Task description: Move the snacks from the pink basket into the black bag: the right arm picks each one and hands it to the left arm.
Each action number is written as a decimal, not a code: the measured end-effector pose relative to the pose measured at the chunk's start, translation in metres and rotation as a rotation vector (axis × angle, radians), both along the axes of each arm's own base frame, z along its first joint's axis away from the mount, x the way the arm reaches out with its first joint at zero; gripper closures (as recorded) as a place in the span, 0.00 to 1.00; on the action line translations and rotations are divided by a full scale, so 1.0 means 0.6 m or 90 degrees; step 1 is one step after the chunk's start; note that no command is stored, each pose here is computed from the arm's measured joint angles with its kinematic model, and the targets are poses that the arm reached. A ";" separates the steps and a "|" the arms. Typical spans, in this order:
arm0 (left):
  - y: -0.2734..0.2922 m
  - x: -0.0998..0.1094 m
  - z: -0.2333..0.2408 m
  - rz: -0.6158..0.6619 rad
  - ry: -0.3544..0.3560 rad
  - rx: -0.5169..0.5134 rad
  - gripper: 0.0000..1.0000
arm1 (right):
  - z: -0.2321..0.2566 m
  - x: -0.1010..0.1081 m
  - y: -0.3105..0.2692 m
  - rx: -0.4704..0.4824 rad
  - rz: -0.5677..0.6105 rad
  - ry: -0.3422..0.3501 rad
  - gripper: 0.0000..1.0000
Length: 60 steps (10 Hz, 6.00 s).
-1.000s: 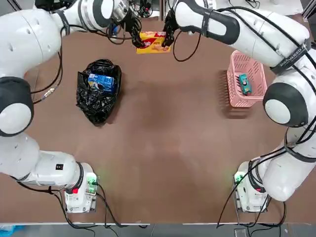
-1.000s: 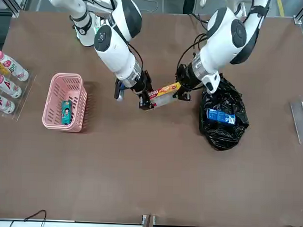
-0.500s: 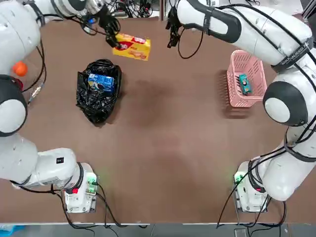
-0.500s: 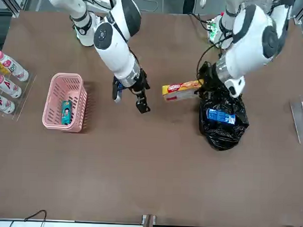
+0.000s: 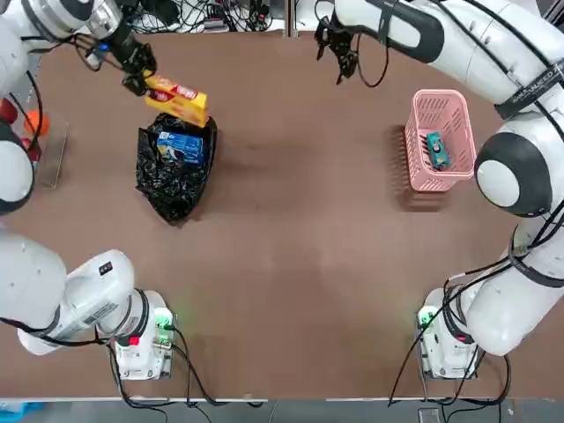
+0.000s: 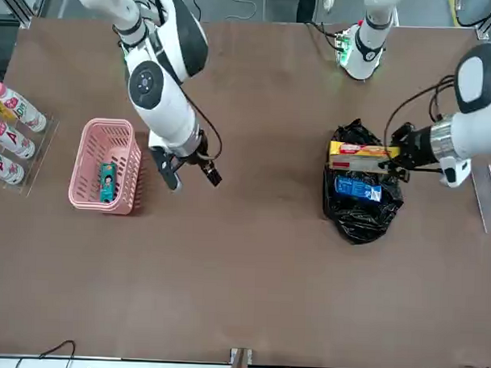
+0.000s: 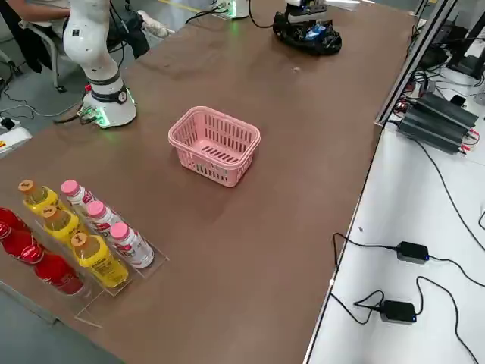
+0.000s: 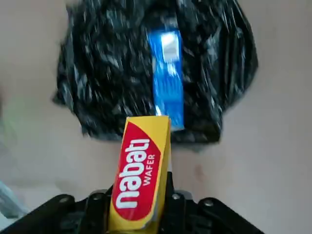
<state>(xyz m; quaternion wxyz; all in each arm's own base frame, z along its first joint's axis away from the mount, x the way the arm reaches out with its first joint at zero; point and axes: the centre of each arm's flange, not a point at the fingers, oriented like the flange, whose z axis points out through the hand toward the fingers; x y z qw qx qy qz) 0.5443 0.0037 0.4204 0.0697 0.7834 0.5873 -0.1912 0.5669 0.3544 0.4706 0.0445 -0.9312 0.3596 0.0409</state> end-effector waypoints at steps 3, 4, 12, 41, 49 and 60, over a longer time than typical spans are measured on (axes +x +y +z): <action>0.105 -0.002 -0.107 -0.033 0.024 -0.035 0.68 | 0.018 -0.009 -0.052 -0.125 0.213 -0.001 0.00; 0.105 -0.009 -0.148 -0.049 0.034 -0.037 0.68 | 0.025 -0.001 -0.081 -0.128 0.272 0.009 0.00; 0.095 -0.015 -0.292 -0.066 0.030 -0.079 0.68 | 0.023 0.024 -0.362 -0.101 0.486 -0.063 0.00; -0.117 0.066 0.316 -0.686 -0.323 0.095 0.00 | -0.327 -0.110 -0.640 -0.151 0.474 -0.138 0.00; -0.136 0.012 0.365 -0.787 -0.283 0.120 0.00 | -0.378 -0.110 -0.638 -0.143 0.460 -0.129 0.01; -0.160 0.003 0.360 -0.815 -0.267 0.082 0.00 | -0.415 -0.114 -0.645 -0.170 0.514 -0.138 0.04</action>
